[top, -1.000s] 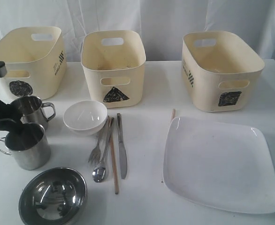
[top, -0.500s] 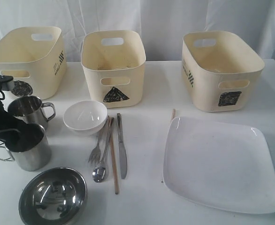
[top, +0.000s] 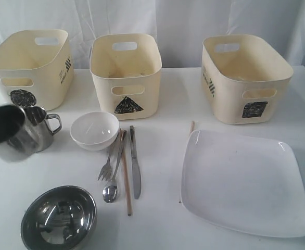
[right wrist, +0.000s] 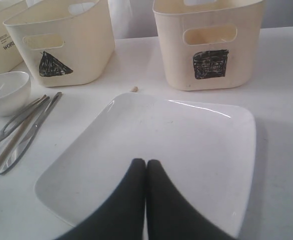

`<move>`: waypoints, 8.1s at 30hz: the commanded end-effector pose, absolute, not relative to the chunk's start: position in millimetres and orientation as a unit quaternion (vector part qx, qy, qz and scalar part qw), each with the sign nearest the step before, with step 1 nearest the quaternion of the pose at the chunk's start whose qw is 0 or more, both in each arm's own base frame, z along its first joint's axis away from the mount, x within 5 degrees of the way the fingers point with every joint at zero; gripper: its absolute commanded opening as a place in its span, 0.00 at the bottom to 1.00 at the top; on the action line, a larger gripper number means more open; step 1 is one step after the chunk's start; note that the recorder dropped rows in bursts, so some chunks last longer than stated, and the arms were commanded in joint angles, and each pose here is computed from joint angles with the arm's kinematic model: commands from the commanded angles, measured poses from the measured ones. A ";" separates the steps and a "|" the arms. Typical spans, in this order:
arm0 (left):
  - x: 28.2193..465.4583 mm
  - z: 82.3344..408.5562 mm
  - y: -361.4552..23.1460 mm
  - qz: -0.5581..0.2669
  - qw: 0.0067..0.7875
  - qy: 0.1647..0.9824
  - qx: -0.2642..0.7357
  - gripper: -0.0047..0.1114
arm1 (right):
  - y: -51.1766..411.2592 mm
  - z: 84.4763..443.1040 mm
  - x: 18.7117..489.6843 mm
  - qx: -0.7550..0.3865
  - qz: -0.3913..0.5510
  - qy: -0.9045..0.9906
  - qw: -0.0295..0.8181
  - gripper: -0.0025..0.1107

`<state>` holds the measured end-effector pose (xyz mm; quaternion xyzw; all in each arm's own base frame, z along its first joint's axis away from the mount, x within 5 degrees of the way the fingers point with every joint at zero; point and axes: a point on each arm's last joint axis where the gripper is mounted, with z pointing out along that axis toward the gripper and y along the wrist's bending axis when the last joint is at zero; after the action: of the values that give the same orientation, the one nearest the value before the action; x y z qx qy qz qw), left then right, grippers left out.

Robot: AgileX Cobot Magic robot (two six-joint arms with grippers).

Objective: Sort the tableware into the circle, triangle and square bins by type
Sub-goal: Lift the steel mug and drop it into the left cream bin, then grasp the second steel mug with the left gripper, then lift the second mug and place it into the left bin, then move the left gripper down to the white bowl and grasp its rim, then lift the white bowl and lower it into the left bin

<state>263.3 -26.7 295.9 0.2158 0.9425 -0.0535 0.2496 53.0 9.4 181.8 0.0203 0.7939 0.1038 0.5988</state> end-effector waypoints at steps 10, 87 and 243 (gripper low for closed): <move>398.9 357.8 3.1 0.074 0.445 0.880 0.147 0.04 | 8.9 182.1 52.8 0.024 0.102 0.792 0.602 0.02; 343.4 331.6 -6.2 -0.056 0.433 0.891 0.125 0.04 | 8.9 182.1 52.8 0.012 0.093 0.792 0.603 0.02; 425.2 356.8 -14.7 0.021 0.436 0.896 0.080 0.47 | 9.0 181.7 52.7 0.008 0.090 0.793 0.602 0.02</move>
<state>446.2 -14.6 334.6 0.0815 0.8871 0.0270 0.4534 52.8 9.5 181.1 0.0093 0.7966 0.0956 0.5969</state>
